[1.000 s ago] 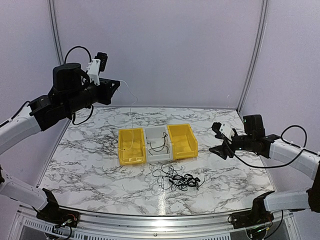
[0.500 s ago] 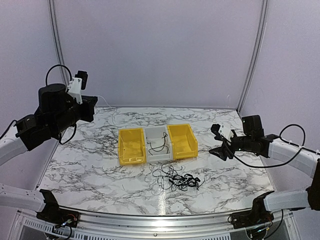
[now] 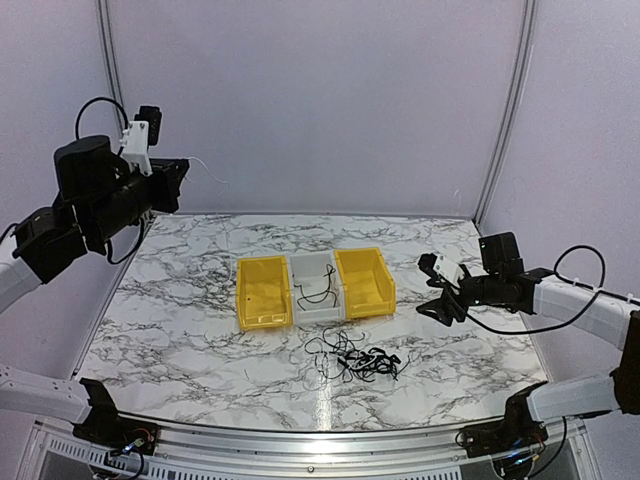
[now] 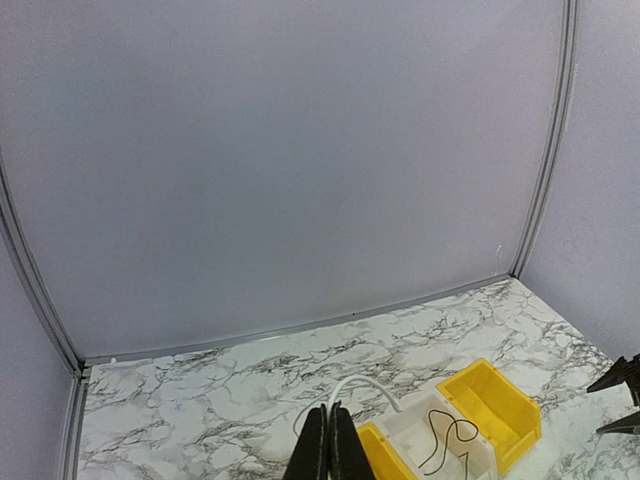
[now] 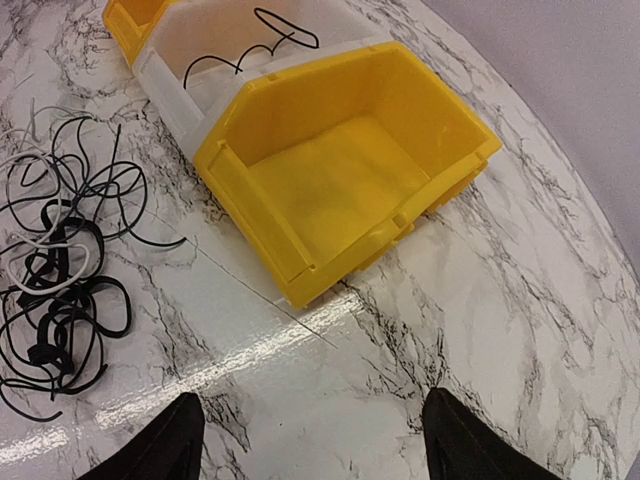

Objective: Untangle the cables

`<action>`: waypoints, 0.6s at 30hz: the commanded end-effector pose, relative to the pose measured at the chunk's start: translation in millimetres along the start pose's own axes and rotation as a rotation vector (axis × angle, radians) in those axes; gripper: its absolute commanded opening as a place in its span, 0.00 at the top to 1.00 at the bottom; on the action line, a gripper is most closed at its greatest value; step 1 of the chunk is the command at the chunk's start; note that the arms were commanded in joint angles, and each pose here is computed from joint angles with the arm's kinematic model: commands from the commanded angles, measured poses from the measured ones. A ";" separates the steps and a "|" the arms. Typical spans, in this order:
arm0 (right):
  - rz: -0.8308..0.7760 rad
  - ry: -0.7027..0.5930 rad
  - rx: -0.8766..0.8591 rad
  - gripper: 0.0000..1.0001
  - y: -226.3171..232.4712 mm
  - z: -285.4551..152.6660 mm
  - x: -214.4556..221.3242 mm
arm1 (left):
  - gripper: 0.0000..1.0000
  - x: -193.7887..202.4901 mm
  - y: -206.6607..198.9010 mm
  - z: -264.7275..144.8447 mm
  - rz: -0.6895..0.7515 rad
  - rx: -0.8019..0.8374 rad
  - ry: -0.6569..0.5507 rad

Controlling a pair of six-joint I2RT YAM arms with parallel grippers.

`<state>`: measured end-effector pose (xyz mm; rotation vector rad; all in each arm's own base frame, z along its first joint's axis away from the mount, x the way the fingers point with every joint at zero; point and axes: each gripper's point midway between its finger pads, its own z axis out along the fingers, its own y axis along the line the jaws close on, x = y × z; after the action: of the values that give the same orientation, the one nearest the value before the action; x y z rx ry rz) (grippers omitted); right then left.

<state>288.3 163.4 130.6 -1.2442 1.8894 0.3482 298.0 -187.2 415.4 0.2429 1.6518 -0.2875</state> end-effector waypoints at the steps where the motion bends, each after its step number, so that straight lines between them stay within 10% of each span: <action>1: -0.032 -0.019 0.026 0.25 -7.4 -6.1 -14.6 | 1.00 -13.8 -16.6 8.0 -0.015 0.072 -0.009; 18: -0.033 -0.004 0.025 0.25 -7.2 -3.9 -10.3 | 1.00 78.4 -48.8 66.4 -0.030 0.131 0.152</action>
<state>289.2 162.1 130.0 -1.2479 1.8901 0.3337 330.5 -253.5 351.9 0.3604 1.7737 -0.4109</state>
